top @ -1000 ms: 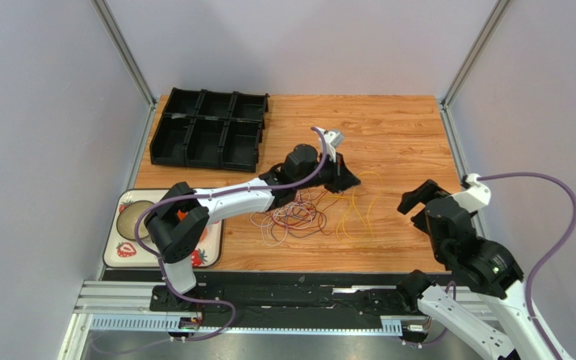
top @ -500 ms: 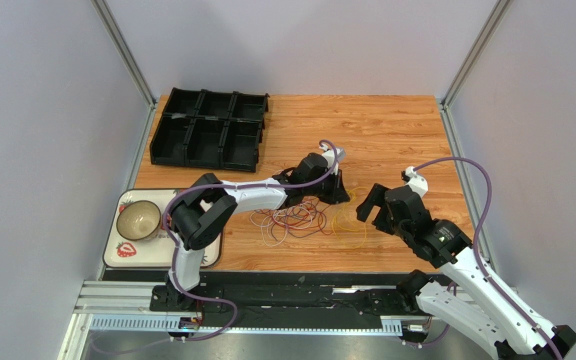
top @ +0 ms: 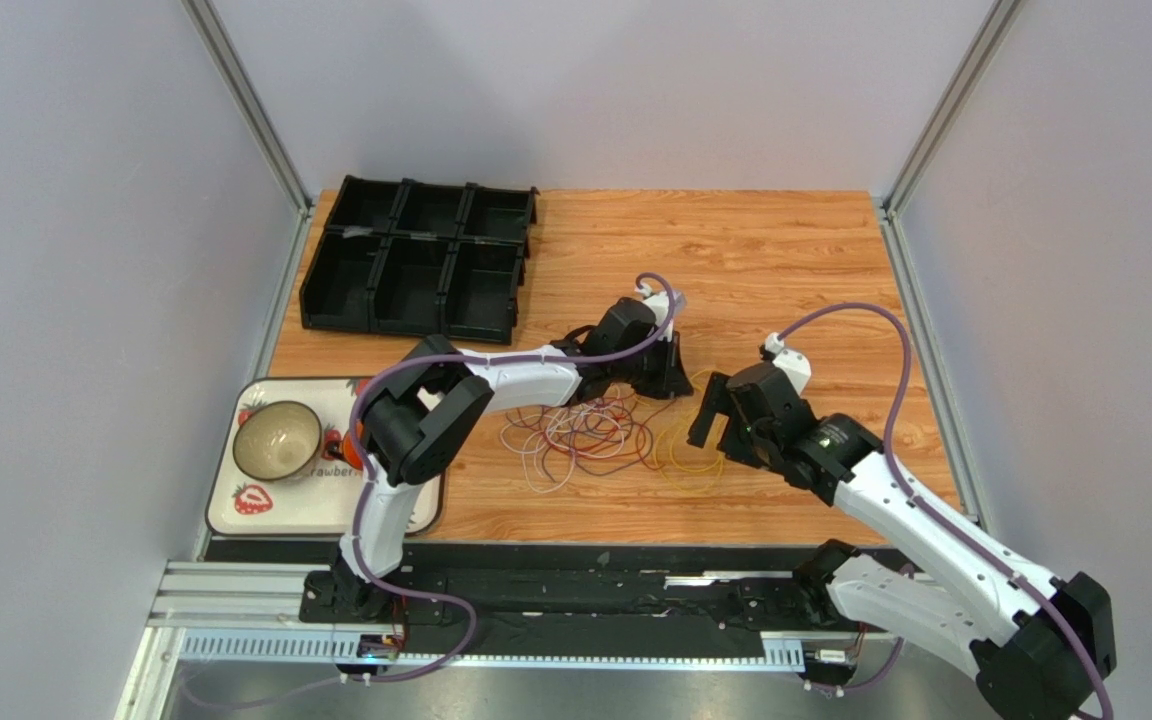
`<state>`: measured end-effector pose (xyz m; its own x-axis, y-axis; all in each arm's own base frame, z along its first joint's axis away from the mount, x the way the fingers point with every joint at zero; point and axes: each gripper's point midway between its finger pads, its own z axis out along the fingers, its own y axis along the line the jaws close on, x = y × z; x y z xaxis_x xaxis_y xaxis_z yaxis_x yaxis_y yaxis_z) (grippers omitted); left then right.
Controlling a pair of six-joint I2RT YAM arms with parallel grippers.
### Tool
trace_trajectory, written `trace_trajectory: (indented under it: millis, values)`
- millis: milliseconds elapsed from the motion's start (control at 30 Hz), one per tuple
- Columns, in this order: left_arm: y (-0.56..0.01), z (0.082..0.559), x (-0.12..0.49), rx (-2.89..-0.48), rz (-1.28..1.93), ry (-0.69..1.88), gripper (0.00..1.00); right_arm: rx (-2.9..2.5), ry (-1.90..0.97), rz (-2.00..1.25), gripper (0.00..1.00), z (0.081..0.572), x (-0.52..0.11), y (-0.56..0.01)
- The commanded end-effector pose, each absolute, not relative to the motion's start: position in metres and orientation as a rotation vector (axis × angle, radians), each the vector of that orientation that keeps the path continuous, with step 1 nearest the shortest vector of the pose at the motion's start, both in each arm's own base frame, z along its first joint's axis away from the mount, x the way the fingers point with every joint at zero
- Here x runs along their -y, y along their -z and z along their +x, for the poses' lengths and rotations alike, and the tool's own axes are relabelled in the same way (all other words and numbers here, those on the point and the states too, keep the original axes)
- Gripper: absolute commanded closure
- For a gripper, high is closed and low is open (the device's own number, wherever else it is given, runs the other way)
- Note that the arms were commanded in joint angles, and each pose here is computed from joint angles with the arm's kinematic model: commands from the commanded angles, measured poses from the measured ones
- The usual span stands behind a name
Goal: Untangle the cables
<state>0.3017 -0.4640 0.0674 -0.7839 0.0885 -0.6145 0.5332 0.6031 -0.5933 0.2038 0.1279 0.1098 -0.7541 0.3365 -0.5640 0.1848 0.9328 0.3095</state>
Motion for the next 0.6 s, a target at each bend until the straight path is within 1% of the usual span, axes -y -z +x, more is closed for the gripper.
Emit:
trace_trajectory:
  millis: [0,33,67,167,233,267,333,367,467,567]
  values:
    - [-0.081,0.301,0.474,-2.255,0.536,1.167,1.0,-2.378,-0.307,0.404,0.0,0.222,-0.133,-0.117]
    - [-0.08,0.3,0.474,-2.262,0.541,1.177,1.0,-2.376,-0.308,0.406,0.0,0.224,-0.134,-0.117]
    - [-0.081,0.298,0.474,-2.267,0.547,1.19,0.98,-2.376,-0.311,0.409,0.0,0.225,-0.135,-0.116]
    - [-0.083,0.294,0.471,-2.278,0.568,1.204,0.87,-2.366,-0.321,0.412,0.0,0.229,-0.138,-0.119]
    - [-0.084,0.291,0.468,-2.29,0.576,1.198,0.86,-2.366,-0.314,0.412,0.0,0.231,-0.139,-0.119]
    - [-0.082,0.29,0.466,-2.297,0.577,1.19,0.78,-2.369,-0.311,0.411,0.0,0.232,-0.139,-0.118]
    - [-0.083,0.29,0.462,-2.307,0.571,1.164,0.72,-2.37,-0.307,0.412,0.0,0.233,-0.14,-0.118]
    - [-0.084,0.29,0.461,-2.307,0.573,1.158,0.66,-2.372,-0.3,0.412,0.0,0.233,-0.139,-0.117]
    - [-0.088,0.288,0.458,-2.303,0.58,1.153,0.59,-2.363,-0.302,0.422,0.0,0.233,-0.138,-0.119]
    - [-0.098,0.288,0.456,-2.283,0.58,1.155,0.56,-2.349,-0.311,0.44,0.0,0.234,-0.138,-0.123]
